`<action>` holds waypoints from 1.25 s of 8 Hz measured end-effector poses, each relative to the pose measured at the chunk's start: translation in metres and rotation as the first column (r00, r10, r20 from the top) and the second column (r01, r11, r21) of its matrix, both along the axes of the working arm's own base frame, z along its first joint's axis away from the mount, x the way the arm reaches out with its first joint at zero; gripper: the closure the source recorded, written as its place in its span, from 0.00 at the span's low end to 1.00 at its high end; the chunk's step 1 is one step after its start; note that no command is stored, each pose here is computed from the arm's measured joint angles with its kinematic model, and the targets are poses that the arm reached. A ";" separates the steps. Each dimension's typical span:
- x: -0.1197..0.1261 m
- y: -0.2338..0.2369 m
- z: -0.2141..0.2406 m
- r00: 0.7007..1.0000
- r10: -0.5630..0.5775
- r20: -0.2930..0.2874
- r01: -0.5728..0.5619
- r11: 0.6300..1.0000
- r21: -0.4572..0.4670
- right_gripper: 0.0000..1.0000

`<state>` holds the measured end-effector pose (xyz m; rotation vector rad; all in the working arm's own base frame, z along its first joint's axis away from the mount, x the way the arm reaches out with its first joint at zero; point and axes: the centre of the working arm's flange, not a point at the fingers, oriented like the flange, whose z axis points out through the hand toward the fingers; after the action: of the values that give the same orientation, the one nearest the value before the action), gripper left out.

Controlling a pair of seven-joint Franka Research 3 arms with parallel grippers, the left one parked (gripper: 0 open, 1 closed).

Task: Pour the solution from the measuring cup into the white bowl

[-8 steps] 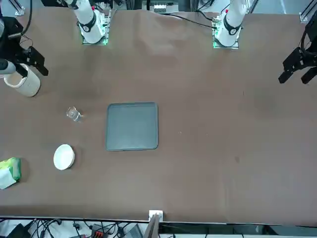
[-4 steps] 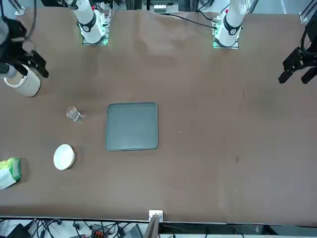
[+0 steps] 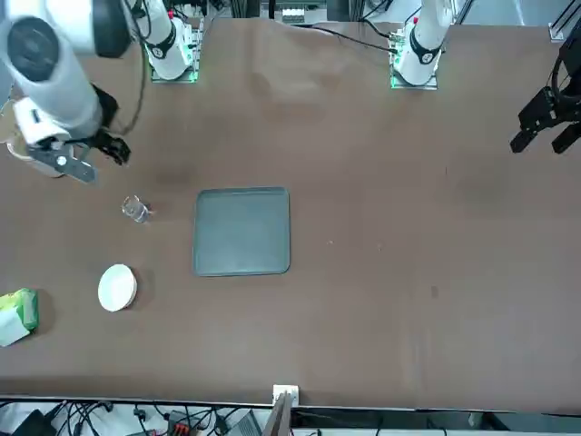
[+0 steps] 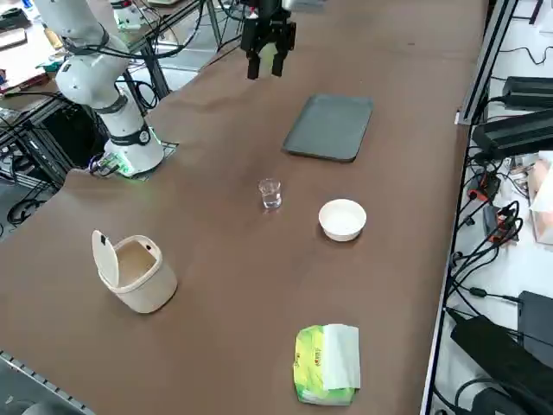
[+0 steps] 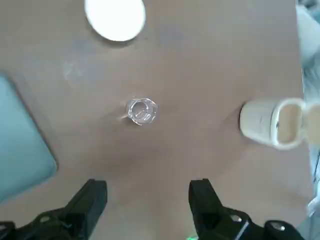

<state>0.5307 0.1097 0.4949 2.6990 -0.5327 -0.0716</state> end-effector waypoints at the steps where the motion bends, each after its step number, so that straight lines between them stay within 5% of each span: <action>1: -0.004 0.001 -0.018 0.996 -0.087 0.033 0.089 0.995 -0.035 0.00; 3: -0.010 -0.002 -0.061 0.947 -0.289 0.138 0.305 0.946 -0.112 0.01; 6: -0.008 0.019 -0.140 0.822 -0.485 0.299 0.550 0.811 -0.199 0.01; 8: -0.002 0.049 -0.173 0.717 -0.557 0.419 0.670 0.717 -0.193 0.00; 10: 0.017 0.059 -0.198 0.576 -0.621 0.531 0.786 0.600 -0.151 0.01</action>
<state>0.5480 0.1689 0.2967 1.9310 -1.5994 0.3846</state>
